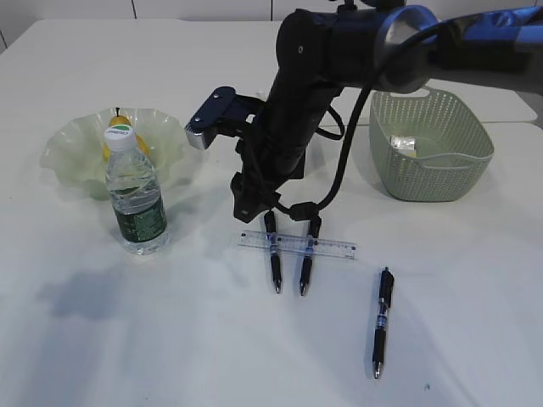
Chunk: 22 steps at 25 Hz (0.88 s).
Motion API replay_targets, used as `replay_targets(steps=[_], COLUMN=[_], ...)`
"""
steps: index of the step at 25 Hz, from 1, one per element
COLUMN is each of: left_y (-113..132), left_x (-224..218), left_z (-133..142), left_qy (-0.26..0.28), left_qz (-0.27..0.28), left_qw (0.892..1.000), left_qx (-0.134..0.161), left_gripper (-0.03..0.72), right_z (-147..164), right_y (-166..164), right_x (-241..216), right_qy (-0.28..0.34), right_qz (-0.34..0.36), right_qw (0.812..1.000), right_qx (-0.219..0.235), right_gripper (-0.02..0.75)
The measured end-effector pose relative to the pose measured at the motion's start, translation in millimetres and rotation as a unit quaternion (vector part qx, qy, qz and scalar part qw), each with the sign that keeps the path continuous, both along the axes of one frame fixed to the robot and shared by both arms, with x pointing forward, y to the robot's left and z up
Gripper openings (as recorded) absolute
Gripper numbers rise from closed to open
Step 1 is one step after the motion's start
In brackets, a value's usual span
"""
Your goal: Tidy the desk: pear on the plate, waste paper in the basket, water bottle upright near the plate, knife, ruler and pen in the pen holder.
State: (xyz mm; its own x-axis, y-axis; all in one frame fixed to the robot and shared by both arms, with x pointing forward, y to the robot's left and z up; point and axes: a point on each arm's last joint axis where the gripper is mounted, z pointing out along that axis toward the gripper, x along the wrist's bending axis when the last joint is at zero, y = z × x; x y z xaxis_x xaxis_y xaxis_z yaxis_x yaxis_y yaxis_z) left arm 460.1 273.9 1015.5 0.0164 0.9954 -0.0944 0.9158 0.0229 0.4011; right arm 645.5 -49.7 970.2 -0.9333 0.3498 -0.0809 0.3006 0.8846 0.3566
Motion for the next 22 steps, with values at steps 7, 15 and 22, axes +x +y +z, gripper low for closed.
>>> replay_targets(steps=[7,15,22], left_y=[0.0,-0.1,-0.1], left_x=[1.1,1.7,1.7], left_z=[0.5,0.3,0.3], left_qy=[-0.007,-0.008,-0.008], left_qz=[0.0,0.001,0.001], left_qw=[1.0,1.0,1.0], left_qx=[0.0,-0.001,-0.001], left_gripper=[0.402,0.402,0.402], right_z=[-17.7,-34.7,-50.7], right_y=[8.8,9.7,8.9], right_x=[10.2,11.3,12.9], right_qy=[0.019,0.037,0.046], right_qz=[-0.003,-0.004,-0.002], right_qw=[1.0,0.999,0.999], right_qx=[0.001,-0.007,-0.023], right_gripper=[0.377,0.377,0.382])
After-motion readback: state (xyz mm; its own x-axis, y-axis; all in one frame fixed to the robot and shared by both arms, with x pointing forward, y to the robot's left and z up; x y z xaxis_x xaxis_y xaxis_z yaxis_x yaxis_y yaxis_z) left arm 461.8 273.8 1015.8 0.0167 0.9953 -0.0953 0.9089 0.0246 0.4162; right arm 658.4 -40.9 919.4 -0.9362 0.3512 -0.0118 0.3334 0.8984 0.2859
